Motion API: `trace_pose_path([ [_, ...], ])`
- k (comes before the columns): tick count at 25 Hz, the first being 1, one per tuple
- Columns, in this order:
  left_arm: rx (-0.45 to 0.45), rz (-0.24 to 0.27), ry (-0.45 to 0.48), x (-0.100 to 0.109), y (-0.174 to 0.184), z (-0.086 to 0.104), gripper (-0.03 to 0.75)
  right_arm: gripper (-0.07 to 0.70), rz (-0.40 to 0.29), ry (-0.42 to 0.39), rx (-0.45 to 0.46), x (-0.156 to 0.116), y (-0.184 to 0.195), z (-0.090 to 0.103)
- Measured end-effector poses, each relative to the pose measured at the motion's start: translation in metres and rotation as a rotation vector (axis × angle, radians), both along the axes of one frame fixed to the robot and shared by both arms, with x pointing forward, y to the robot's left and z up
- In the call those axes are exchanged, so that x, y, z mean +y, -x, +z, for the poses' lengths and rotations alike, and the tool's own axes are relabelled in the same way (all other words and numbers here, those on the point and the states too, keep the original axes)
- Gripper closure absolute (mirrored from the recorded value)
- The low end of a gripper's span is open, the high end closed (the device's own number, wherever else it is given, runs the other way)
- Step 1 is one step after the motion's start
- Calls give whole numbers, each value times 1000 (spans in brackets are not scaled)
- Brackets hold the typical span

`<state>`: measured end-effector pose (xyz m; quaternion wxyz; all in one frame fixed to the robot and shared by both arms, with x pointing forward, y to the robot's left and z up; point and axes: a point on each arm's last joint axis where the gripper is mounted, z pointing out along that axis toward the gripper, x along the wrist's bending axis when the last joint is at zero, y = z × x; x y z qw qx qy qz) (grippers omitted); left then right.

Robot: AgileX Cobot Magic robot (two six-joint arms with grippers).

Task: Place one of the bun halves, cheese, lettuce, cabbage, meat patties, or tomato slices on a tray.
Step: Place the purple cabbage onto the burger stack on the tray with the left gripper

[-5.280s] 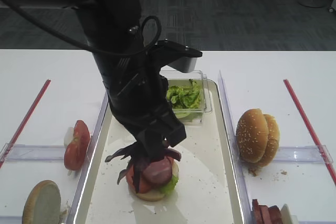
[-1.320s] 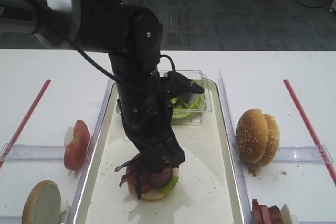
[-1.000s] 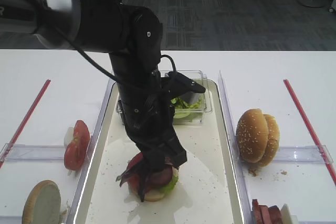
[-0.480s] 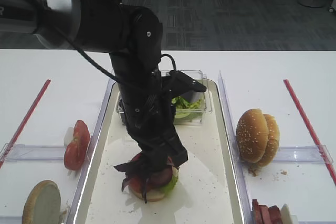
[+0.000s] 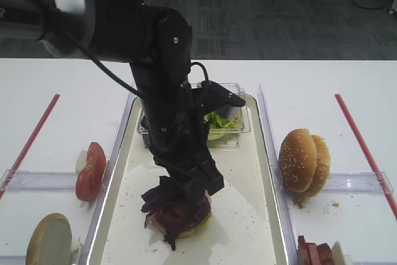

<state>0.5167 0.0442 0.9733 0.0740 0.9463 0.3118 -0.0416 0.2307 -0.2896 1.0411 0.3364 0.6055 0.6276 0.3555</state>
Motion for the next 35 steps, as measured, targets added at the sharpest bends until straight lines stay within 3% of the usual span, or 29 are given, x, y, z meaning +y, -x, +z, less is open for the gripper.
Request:
trace_pose_path([
  [7,-25,-1,10,-1,-2,0,362,595,0,0,0,0,0,0],
  [16,-30,0,13,-1,-3,0,241,595,0,0,0,0,0,0],
  [35,-19,-3,3,0,-2,0,167,595,0,0,0,0,0,0],
])
